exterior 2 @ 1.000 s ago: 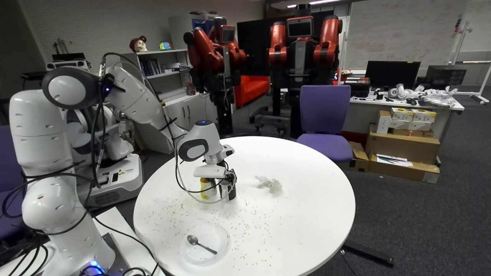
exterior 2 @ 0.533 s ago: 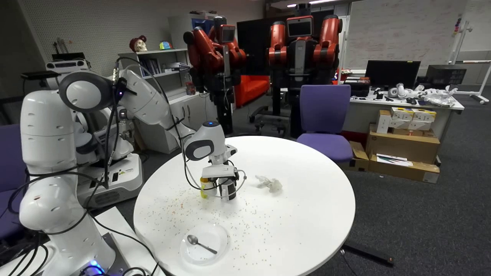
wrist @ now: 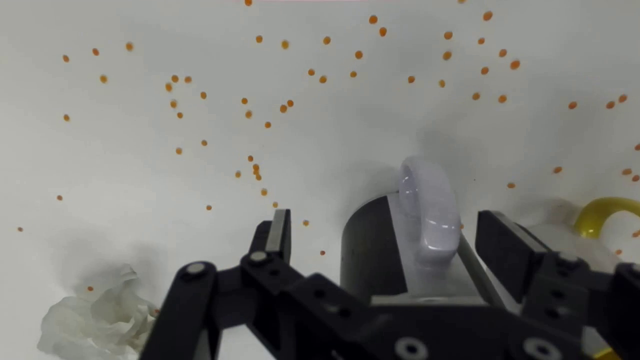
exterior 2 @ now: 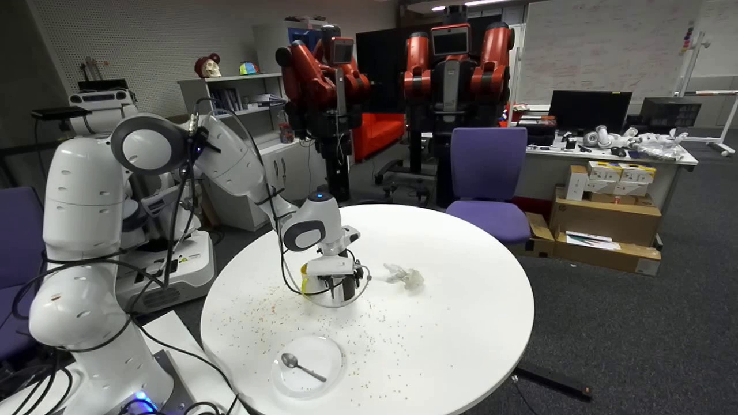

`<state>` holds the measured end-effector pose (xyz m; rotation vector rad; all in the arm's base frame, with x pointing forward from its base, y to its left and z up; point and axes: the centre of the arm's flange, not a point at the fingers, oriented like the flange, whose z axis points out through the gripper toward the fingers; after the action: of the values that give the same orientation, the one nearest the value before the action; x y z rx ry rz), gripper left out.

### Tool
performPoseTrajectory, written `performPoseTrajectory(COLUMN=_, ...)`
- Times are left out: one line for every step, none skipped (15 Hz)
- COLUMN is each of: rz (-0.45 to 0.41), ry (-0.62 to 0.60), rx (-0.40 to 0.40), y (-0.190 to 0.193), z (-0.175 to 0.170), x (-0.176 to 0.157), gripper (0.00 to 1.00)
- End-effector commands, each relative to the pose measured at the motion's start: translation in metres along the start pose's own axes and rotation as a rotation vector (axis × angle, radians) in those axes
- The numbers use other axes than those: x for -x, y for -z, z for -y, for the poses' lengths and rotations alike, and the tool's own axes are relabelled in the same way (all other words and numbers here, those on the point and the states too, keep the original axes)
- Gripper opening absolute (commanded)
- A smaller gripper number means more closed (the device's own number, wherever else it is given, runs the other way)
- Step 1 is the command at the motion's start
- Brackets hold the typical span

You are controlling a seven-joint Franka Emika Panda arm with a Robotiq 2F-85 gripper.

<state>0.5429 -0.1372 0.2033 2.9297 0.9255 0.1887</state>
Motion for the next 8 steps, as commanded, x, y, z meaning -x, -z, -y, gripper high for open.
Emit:
performPoseTrajectory(rz=-0.031, ry=-0.124, rx=0.074, y=-0.0029, z=-0.0026, x=-0.0114, gripper=1.00)
performPoseTrajectory(rz=-0.036, ry=-0.161, rx=0.079, y=-0.0028, z=-0.0011, x=-0.0138, gripper=1.00)
performPoseTrajectory(rz=-0.037, ry=-0.185, rx=0.080, y=-0.0021, z=0.0000, x=-0.0158, gripper=1.00)
performPoseTrajectory(rz=-0.034, ry=-0.207, rx=0.077, y=-0.0015, z=0.0013, x=-0.0175, gripper=1.00)
performPoseTrajectory(rz=-0.027, ry=-0.223, rx=0.070, y=-0.0006, z=0.0027, x=-0.0188, gripper=1.00)
performPoseTrajectory(rz=-0.018, ry=-0.238, rx=0.066, y=-0.0004, z=0.0045, x=-0.0199, gripper=1.00)
performPoseTrajectory(rz=-0.015, ry=-0.247, rx=0.062, y=-0.0005, z=0.0056, x=-0.0206, gripper=1.00)
performPoseTrajectory(rz=-0.006, ry=-0.260, rx=0.057, y=-0.0007, z=0.0065, x=-0.0206, gripper=1.00)
